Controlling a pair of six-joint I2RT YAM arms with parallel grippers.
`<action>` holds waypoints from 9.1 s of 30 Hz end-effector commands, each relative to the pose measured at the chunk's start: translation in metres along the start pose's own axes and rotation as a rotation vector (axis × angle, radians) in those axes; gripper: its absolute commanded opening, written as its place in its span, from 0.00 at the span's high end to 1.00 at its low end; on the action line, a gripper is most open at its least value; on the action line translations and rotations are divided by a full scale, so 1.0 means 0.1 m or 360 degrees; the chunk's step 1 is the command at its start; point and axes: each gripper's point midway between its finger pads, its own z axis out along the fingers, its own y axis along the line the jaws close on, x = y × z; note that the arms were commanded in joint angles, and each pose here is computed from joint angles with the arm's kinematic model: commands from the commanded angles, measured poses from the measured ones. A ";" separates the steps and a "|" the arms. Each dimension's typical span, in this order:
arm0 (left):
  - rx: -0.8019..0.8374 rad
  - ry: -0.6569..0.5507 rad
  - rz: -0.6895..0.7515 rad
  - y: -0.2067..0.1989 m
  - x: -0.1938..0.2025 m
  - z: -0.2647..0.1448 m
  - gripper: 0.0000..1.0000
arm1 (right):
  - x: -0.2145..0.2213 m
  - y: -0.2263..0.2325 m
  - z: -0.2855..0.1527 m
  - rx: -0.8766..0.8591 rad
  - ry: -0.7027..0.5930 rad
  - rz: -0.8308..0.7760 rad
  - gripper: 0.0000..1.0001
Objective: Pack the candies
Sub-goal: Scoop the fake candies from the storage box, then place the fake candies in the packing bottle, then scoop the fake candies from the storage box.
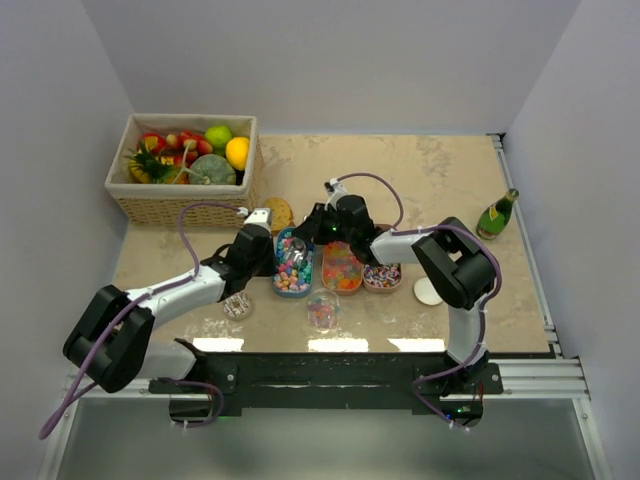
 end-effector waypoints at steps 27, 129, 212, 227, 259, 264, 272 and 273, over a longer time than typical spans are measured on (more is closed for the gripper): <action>-0.0049 -0.0193 -0.0050 0.01 -0.38 -0.15 0.78 | -0.12 -0.07 -0.13 -0.0001 -0.0118 0.0300 1.00; -0.0046 -0.0268 -0.0049 0.01 -0.51 -0.26 0.78 | -0.44 0.00 -1.51 -0.0009 -0.0318 0.0196 1.00; 0.0027 -0.0063 0.0025 -0.10 -0.22 0.08 1.00 | -0.38 0.14 -0.15 -0.0109 0.0036 -0.0343 1.00; 0.0013 -0.0062 -0.0011 -0.10 -0.23 0.09 1.00 | 0.19 0.09 -0.14 -0.0138 0.0222 -0.0317 1.00; 0.0008 -0.0104 -0.0038 -0.06 -0.23 0.00 1.00 | 0.39 -0.24 -0.07 0.0194 0.0209 0.0351 1.00; 0.0006 -0.0104 -0.0042 -0.06 -0.23 0.00 1.00 | 0.35 -0.16 -0.05 0.0092 0.0137 0.0382 1.00; 0.0001 -0.0121 -0.0039 -0.05 -0.26 -0.02 1.00 | 0.23 -0.14 -0.16 0.0093 0.0029 0.0378 1.00; -0.0007 -0.0122 -0.0040 -0.04 -0.26 -0.01 1.00 | 0.20 -0.14 -0.17 0.0096 0.0015 0.0379 1.00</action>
